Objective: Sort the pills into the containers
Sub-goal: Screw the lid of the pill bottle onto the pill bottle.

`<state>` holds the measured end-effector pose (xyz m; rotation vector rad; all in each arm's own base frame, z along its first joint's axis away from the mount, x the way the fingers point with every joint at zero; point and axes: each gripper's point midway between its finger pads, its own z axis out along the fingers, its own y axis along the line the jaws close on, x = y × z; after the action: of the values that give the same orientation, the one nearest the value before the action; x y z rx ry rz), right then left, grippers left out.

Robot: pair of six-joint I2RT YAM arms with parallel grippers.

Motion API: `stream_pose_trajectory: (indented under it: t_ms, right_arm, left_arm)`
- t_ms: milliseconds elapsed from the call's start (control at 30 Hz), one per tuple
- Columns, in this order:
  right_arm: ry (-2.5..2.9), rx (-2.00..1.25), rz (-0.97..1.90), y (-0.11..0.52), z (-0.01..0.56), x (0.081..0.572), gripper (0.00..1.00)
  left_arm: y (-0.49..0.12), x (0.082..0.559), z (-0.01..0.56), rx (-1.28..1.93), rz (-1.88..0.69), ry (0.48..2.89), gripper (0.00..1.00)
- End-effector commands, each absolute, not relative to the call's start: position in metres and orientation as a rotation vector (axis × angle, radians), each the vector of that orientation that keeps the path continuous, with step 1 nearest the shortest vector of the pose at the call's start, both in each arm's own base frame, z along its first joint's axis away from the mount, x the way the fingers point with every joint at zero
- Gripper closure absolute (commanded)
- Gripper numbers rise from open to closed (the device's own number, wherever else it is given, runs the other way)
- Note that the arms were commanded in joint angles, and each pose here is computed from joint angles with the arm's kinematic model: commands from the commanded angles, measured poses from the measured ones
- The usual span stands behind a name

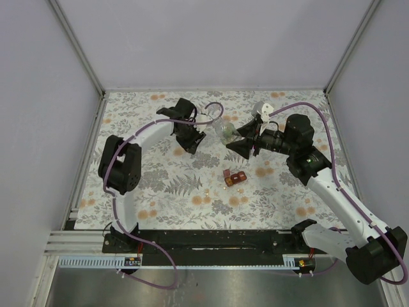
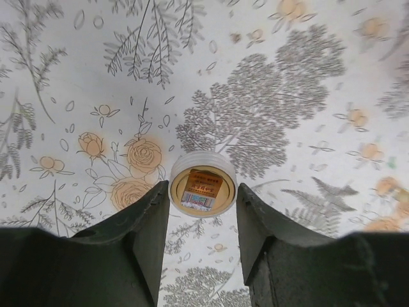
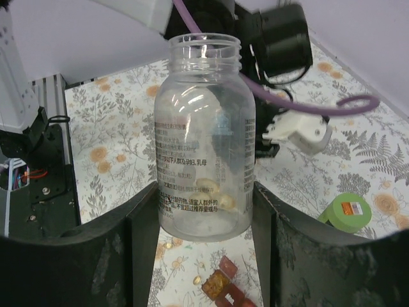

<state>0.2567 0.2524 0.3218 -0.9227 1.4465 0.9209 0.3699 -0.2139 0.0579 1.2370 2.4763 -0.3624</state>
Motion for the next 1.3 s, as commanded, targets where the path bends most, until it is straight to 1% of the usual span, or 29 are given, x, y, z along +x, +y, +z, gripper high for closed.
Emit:
stream_pose_trajectory:
  t_ms: [0,233,367,567,967,1267]
  right_arm:
    - [1.451,-0.956,0.885,0.246,0.318,0.254,1.00]
    - [1.466,-1.013,0.889,0.245,0.309,0.245,1.00]
    - [1.469,-1.039,0.901,0.246,0.303,0.243,1.00]
    - [1.467,-1.090,0.938,0.250,0.297,0.238,1.00]
    - [1.448,-1.178,0.972,0.256,0.293,0.234,1.00]
    - [1.418,-1.188,0.987,0.261,0.303,0.235,1.00]
  left_arm:
    - [-0.238,0.364,0.142,1.198,-0.548,2.256,1.00]
    - [-0.256,0.336,0.230,1.185,-0.779,2.044,1.00]
    - [-0.259,0.317,0.278,1.203,-0.854,1.931,1.00]
    - [-0.268,0.291,0.330,1.234,-0.986,1.790,1.00]
    - [-0.277,0.246,0.380,1.325,-1.253,1.539,1.00]
    - [-0.279,0.227,0.387,1.337,-1.420,1.492,1.00]
